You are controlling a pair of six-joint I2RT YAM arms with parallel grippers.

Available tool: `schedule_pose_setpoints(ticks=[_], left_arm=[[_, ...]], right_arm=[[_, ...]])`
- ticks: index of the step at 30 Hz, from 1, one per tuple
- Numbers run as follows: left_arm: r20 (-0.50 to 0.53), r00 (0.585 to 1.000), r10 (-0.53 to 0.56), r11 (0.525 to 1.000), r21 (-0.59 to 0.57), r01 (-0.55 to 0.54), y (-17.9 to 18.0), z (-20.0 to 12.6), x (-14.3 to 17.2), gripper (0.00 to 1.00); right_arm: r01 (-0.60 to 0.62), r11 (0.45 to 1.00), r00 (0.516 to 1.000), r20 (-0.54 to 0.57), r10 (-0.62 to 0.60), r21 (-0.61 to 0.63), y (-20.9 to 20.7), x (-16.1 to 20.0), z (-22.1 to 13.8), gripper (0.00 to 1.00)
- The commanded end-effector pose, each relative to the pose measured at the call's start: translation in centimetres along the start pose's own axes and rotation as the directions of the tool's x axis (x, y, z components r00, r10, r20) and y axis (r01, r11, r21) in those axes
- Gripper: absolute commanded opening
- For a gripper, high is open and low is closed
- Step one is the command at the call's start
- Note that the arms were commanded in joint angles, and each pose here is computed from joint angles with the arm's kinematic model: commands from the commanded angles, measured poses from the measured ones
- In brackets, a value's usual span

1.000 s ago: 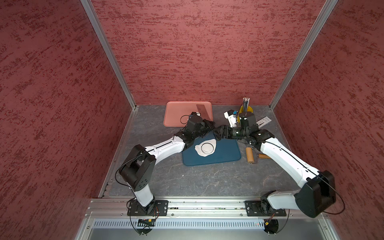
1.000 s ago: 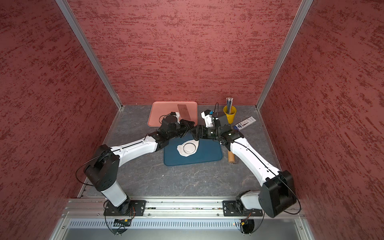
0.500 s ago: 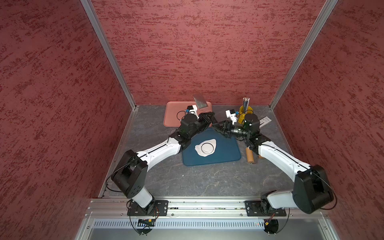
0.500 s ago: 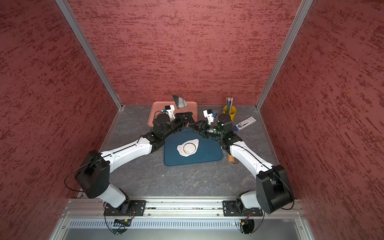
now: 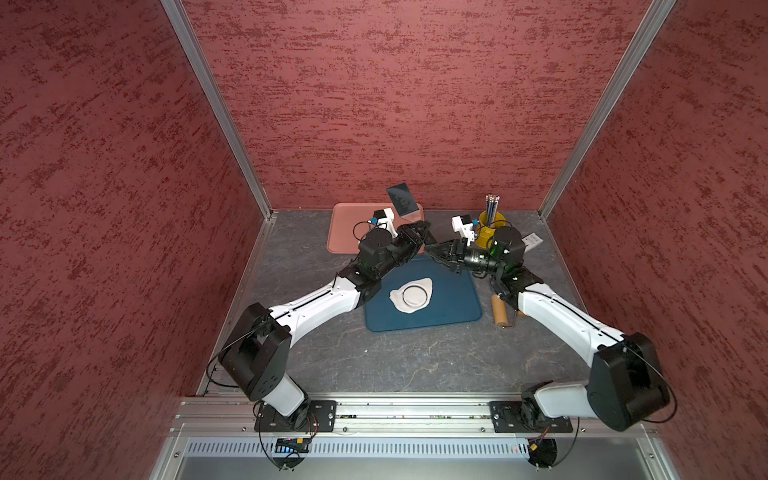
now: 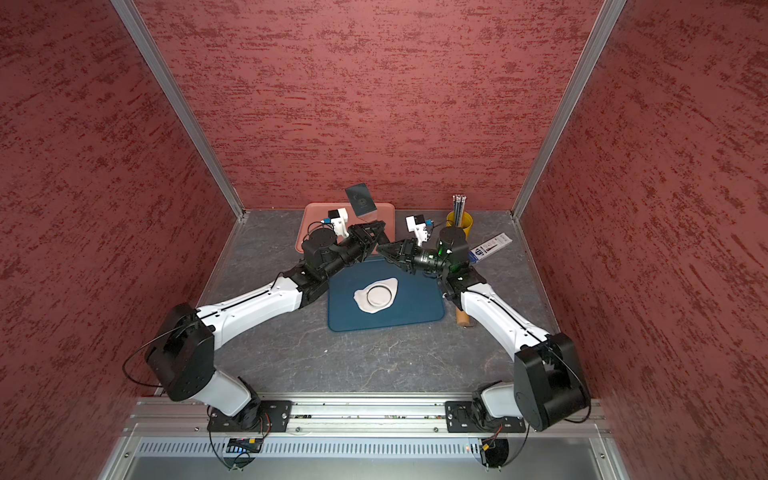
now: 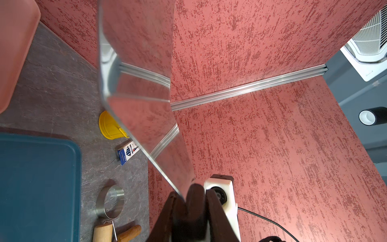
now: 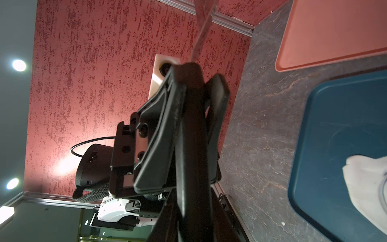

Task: Roll out the dumpling wrappers from the dough
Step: Pick up the spatula from the center of the board.

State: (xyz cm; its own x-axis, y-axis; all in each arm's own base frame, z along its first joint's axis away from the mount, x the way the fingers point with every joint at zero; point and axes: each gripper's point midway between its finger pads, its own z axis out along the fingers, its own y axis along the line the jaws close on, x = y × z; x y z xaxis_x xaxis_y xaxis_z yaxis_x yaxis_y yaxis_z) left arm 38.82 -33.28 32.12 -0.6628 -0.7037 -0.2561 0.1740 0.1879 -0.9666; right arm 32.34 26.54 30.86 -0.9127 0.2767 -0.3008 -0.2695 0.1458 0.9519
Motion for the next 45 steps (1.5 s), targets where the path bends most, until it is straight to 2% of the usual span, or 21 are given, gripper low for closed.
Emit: schedule_pose_setpoints(ticks=[1,3,6,8,11,12,14,16,18,21,24,26,27,29,32,35,37,41,45], left_arm=[[-0.006,0.984,0.180,0.984,-0.017,-0.180,-1.0,-0.4,-0.3,0.32],[-0.027,0.977,0.214,0.977,-0.003,-0.214,-1.3,-0.4,-0.1,0.42],[-0.069,0.958,0.280,0.960,0.000,-0.280,-1.3,-1.4,0.2,0.58],[-0.095,0.935,0.342,0.939,-0.016,-0.345,-0.7,-2.6,0.3,0.64],[-0.139,0.866,0.480,0.867,-0.075,-0.492,0.8,-5.0,0.0,0.70],[-0.155,0.824,0.545,0.821,-0.100,-0.562,1.2,-6.0,-0.2,0.71],[-0.196,0.703,0.684,0.693,-0.126,-0.709,2.0,-7.6,-0.5,0.72],[-0.178,0.577,0.797,0.567,-0.109,-0.817,1.6,-8.9,-1.1,0.74],[-0.145,0.365,0.919,0.368,-0.009,-0.930,1.0,-9.5,-0.4,0.77],[-0.142,0.088,0.986,0.102,0.095,-0.990,1.6,-9.2,1.0,0.82],[-0.133,-0.069,0.989,-0.039,0.214,-0.976,1.7,-8.5,2.7,0.88],[-0.115,-0.136,0.984,-0.096,0.300,-0.949,1.7,-8.4,4.1,0.89],[-0.110,-0.161,0.981,-0.114,0.347,-0.931,1.7,-8.5,4.9,0.90],[-0.104,-0.185,0.977,-0.130,0.398,-0.908,2.0,-8.6,5.8,0.90],[-0.114,-0.199,0.973,-0.130,0.439,-0.889,2.8,-8.4,6.7,0.90],[-0.130,-0.208,0.969,-0.123,0.479,-0.869,3.2,-7.8,7.6,0.89],[-0.126,-0.216,0.968,-0.123,0.509,-0.852,3.2,-7.4,8.5,0.87],[-0.119,-0.214,0.970,-0.107,0.580,-0.807,2.9,-7.2,10.6,0.74],[-0.105,-0.199,0.974,-0.097,0.605,-0.791,2.6,-7.2,11.4,0.52]], right_arm=[[0.034,0.999,0.999,-0.001,-0.034,0.020,1.5,-0.3,-0.4,0.00],[0.030,0.999,1.000,-0.008,-0.030,0.027,1.6,-0.2,-0.5,0.00],[0.031,0.994,0.999,-0.020,-0.029,0.104,1.2,-0.1,-0.9,0.00],[0.028,0.990,0.999,-0.027,-0.025,0.139,1.1,-0.1,-1.3,0.00],[0.040,0.974,0.998,-0.054,-0.028,0.225,0.7,0.1,-1.9,0.00],[0.039,0.965,0.997,-0.071,-0.022,0.260,0.4,0.4,-2.1,0.00],[0.043,0.948,0.994,-0.107,-0.009,0.317,0.1,0.8,-2.6,0.00],[0.058,0.933,0.991,-0.137,-0.010,0.356,0.1,1.4,-3.1,0.00],[0.070,0.922,0.984,-0.178,-0.001,0.381,0.3,2.2,-3.4,0.00],[0.105,0.894,0.960,-0.279,0.024,0.437,0.2,4.1,-3.8,0.00],[0.140,0.872,0.943,-0.331,0.027,0.470,0.6,5.5,-4.5,0.00],[0.147,0.872,0.932,-0.362,0.036,0.466,1.2,6.3,-4.9,0.00],[0.152,0.871,0.923,-0.383,0.044,0.466,1.4,6.7,-5.0,0.00],[0.176,0.856,0.912,-0.409,0.044,0.486,1.7,7.2,-5.6,0.00],[0.192,0.841,0.890,-0.450,0.067,0.505,1.3,7.8,-5.5,0.00],[0.194,0.849,0.883,-0.465,0.067,0.491,1.7,8.1,-5.1,0.00],[0.200,0.835,0.883,-0.464,0.074,0.512,1.2,7.9,-5.1,0.00],[0.205,0.848,0.887,-0.460,0.050,0.488,2.0,7.5,-4.6,0.00],[0.208,0.842,0.892,-0.450,0.046,0.498,1.7,6.9,-4.4,0.00]])
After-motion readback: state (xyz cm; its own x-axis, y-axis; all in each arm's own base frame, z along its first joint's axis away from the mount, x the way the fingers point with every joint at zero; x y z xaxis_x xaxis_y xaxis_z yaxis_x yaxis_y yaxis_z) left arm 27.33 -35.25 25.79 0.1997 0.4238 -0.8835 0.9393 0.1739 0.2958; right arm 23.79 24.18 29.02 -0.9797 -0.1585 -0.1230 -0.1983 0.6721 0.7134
